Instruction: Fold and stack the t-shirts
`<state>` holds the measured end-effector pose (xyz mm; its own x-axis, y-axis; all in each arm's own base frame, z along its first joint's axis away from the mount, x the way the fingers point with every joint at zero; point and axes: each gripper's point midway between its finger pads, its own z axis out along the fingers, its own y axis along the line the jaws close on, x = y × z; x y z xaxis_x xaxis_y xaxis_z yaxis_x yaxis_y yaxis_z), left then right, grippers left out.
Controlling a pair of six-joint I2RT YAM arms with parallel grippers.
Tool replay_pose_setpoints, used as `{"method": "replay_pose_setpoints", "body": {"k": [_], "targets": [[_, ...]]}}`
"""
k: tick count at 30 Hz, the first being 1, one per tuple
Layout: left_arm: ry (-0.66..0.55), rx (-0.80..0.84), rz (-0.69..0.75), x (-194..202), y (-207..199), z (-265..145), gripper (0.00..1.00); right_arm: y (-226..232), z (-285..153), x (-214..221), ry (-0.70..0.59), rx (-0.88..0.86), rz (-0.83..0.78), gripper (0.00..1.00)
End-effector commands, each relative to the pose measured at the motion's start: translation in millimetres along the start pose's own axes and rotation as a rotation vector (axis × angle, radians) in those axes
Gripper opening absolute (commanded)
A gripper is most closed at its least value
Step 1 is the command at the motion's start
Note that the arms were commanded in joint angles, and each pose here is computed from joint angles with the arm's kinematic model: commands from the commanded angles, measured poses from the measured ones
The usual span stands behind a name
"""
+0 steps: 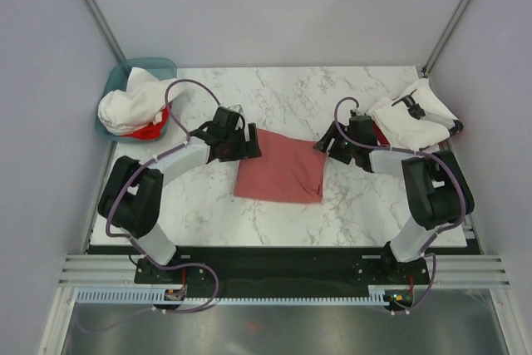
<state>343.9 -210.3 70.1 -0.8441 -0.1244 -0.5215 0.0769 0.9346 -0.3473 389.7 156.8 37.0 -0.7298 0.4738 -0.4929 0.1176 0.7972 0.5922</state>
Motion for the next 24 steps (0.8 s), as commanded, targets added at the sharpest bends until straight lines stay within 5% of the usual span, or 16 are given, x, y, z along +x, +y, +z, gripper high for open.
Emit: {"method": "replay_pose_setpoints", "body": {"k": [1, 10, 18, 21, 24], "targets": [[-0.011, 0.041, -0.016, -7.0, 0.0, 13.7, 0.88, -28.1, -22.1, -6.3, -0.051, 0.161, -0.057, 0.73], [0.033, 0.022, -0.117, -3.2, 22.8, 36.3, 0.59, -41.0, -63.1, -75.0, -0.312, 0.379, -0.308, 0.70], [0.046, 0.055, -0.210, -2.5, 37.9, 37.2, 0.29, -63.1, -77.9, -132.1, -0.342, 0.735, -0.507, 0.71], [0.035, 0.067, -0.211, -5.5, 35.7, 32.2, 0.27, -59.3, -66.9, -145.3, -0.310, 0.822, -0.618, 0.88], [0.020, 0.080, -0.211, -9.9, 32.6, 26.4, 0.29, -67.5, -54.6, -151.2, -0.282, 0.932, -0.672, 0.87]]}}
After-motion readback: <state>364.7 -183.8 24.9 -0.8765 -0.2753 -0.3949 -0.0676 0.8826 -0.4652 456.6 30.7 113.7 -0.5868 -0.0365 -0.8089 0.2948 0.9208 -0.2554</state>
